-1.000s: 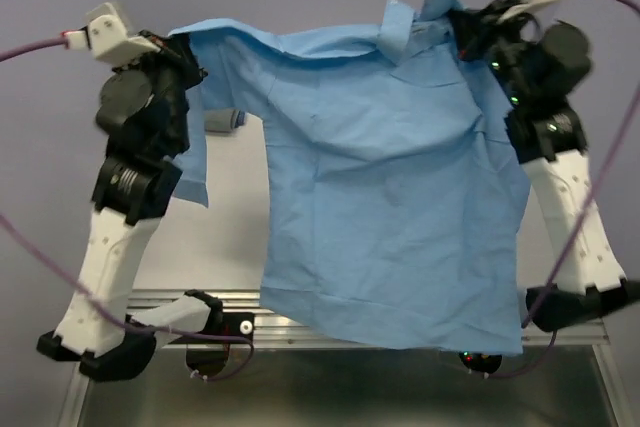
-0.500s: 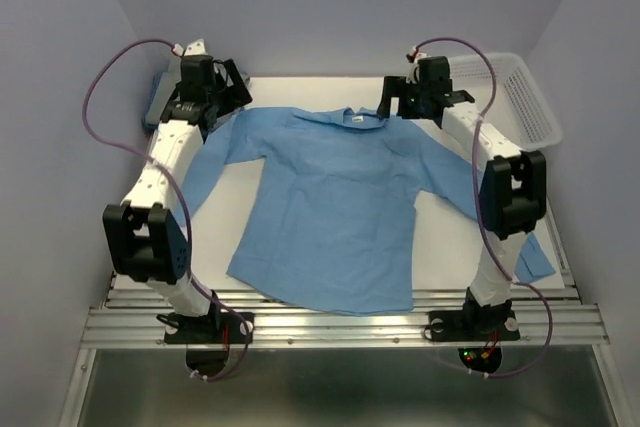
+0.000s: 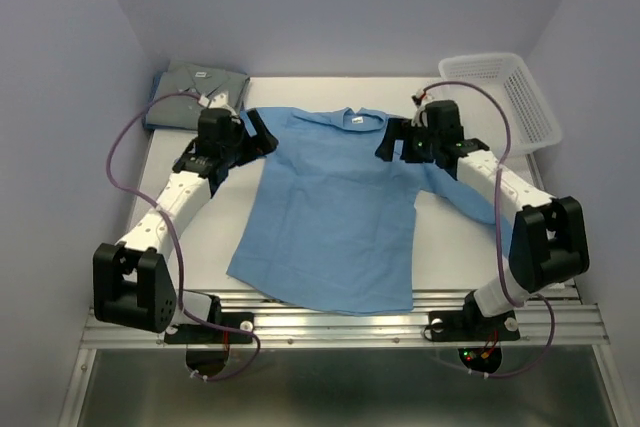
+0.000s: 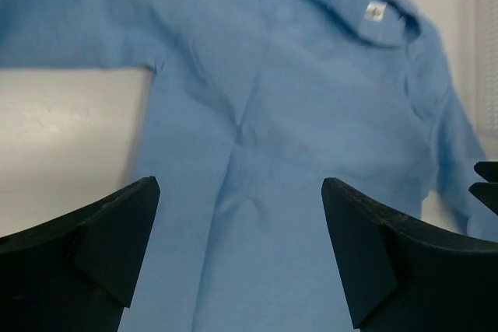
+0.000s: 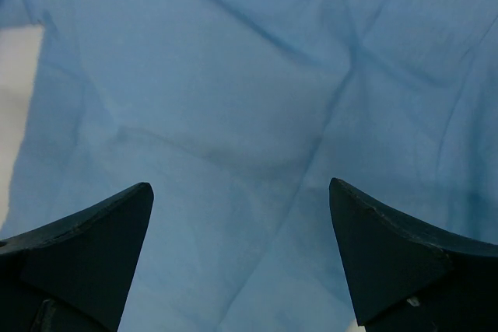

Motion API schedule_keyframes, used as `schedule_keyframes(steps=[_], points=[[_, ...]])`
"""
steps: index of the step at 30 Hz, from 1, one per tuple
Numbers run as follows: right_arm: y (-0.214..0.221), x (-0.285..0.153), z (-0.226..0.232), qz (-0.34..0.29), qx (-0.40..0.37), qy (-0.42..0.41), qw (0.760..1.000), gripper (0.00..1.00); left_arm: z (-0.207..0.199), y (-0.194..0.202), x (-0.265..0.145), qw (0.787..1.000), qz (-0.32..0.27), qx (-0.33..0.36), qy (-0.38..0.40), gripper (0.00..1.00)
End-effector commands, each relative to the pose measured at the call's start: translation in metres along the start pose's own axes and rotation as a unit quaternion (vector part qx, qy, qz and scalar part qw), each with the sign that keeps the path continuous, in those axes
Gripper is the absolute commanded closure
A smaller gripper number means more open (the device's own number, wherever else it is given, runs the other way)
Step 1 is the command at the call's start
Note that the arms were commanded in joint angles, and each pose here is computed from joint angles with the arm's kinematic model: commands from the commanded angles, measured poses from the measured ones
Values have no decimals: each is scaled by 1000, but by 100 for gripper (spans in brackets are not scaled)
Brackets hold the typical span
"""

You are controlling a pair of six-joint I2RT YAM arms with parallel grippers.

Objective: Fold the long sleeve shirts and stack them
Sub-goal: Fold the shirt

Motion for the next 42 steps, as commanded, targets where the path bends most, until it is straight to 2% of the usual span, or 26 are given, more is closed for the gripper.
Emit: schedule_keyframes(steps=[1, 3, 4, 7, 9, 15, 16, 18, 19, 21, 23, 24, 26, 27, 28, 30, 31, 34, 36, 37, 38, 39, 40, 41, 42], points=[[48, 11, 27, 77, -4, -26, 997, 0, 11, 47, 9, 998, 61, -25, -7, 1], [72, 17, 39, 112, -12, -20, 993, 0, 20, 67, 15, 995, 90, -33, -26, 1], [89, 20, 38, 132, 9, -10, 991, 0, 30, 81, 18, 993, 104, -40, -43, 1], [112, 31, 28, 152, 54, 34, 986, 0, 45, 106, 25, 987, 133, -44, -75, 1], [118, 40, 23, 170, 55, 54, 982, 0, 48, 122, 28, 983, 158, -39, -84, 1], [119, 87, 15, 198, 20, 46, 979, 0, 61, 185, 28, 959, 260, -32, -104, 1], [106, 95, 17, 189, 14, 41, 981, 0, 67, 196, 24, 954, 276, -37, -116, 1], [108, 113, 18, 206, 8, 21, 978, 0, 69, 214, 16, 943, 308, -45, -118, 1], [91, 124, 22, 183, -2, 7, 983, 0, 75, 224, 8, 936, 326, -49, -125, 1], [82, 153, 25, 187, -13, -24, 982, 0, 69, 242, -8, 922, 367, -61, -106, 1], [77, 174, 32, 196, -16, -46, 979, 0, 52, 254, -20, 910, 405, -65, -68, 1], [75, 183, 44, 202, -24, -88, 975, 0, 39, 265, -30, 901, 430, -46, -42, 1], [69, 211, 55, 197, -46, -111, 973, 0, 9, 271, -36, 886, 462, -28, 24, 1], [50, 219, 74, 173, -63, -145, 972, 0, -3, 281, -41, 875, 483, -10, 46, 1], [66, 235, 76, 192, -61, -150, 968, 0, -27, 278, -41, 866, 491, -2, 93, 1], [66, 245, 93, 200, -68, -198, 957, 0, -47, 284, -40, 852, 505, 27, 139, 1], [63, 253, 103, 198, -78, -220, 952, 0, -69, 286, -43, 837, 514, 44, 181, 1], [55, 249, 122, 193, -77, -292, 934, 0, -93, 296, -36, 809, 534, 81, 232, 1], [45, 236, 131, 187, -104, -300, 930, 0, -100, 297, -30, 802, 538, 88, 245, 1], [47, 231, 125, 197, -123, -274, 933, 0, -107, 296, -25, 802, 534, 99, 249, 1], [24, 213, 129, 174, -139, -255, 941, 0, -110, 294, -23, 804, 528, 109, 252, 1], [25, 211, 113, 174, -145, -203, 953, 0, -114, 289, -24, 808, 518, 120, 256, 1], [14, 202, 108, 162, -146, -180, 959, 0, -121, 280, -23, 823, 498, 134, 239, 1], [3, 194, 102, 149, -140, -156, 966, 0, -124, 274, -23, 828, 479, 157, 243, 1], [-27, 174, 90, 116, -129, -130, 976, 0, -132, 260, -30, 837, 457, 169, 251, 1]])
Point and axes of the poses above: each gripper's point midway between its finger pads, its own x axis out along the fingers, its own z axis along the line the jaws close on, y = z × x, the point moved 8 cm from there along -x, back along the fingers, and after that the axes turned 9 degrees about -x, right-handed, at the moved point
